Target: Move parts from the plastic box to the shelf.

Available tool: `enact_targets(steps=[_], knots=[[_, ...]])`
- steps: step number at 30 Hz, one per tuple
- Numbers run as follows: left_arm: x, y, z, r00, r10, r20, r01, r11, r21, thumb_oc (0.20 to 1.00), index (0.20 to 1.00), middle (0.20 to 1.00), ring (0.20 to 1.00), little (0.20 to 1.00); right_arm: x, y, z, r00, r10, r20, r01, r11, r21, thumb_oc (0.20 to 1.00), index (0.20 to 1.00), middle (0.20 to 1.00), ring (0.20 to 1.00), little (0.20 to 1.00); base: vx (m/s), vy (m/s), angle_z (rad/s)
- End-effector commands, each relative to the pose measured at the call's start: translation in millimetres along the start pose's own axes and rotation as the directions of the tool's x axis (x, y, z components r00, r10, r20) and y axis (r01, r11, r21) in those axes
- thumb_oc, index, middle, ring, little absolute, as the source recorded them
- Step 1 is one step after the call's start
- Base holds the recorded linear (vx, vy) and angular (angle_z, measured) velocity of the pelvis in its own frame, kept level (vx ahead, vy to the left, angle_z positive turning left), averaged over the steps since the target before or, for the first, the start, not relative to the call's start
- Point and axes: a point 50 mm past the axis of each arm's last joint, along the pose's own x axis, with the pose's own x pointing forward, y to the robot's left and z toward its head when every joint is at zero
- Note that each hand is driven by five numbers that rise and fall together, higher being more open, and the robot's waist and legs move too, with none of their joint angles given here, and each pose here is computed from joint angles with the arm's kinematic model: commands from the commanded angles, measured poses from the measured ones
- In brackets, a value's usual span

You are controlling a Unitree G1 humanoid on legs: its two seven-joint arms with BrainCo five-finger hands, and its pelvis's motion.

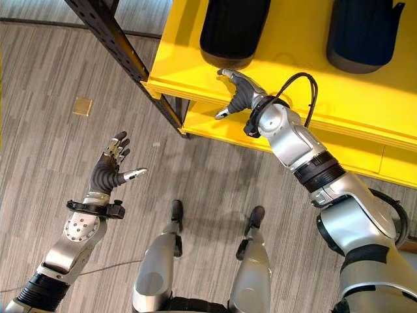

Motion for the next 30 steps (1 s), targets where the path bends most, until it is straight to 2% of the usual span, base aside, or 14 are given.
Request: enact_targets(steps=[1,17,30], knots=[[-3,-2,14,0.997,-0.017,0.074,0.018,1.000,-0.013,1.000,1.000,1.000,1.000,1.000,6,-21,33,0.987,-0.090,0.132,0.096,0.995,-0.040,1.000,1.000,1.000,1.000,1.000,0.03,-0.019,0.05],[0,-3,16,0.997,-0.006,0.079,0.005,1.000,0.002,1.000,1.000,1.000,1.000,1.000,13,-21,35,0.983,-0.151,0.108,0.149,0.988,0.030,1.000,1.000,1.000,1.000,1.000,0.00,-0.006,0.04],[1,-3,16,0.997,0.001,0.080,0.000,1.000,-0.008,1.000,1.000,1.000,1.000,1.000,16,-51,13,0.966,-0.259,-0.002,0.259,0.966,0.027,1.000,1.000,1.000,1.000,1.000,0.00,0.000,0.00]])
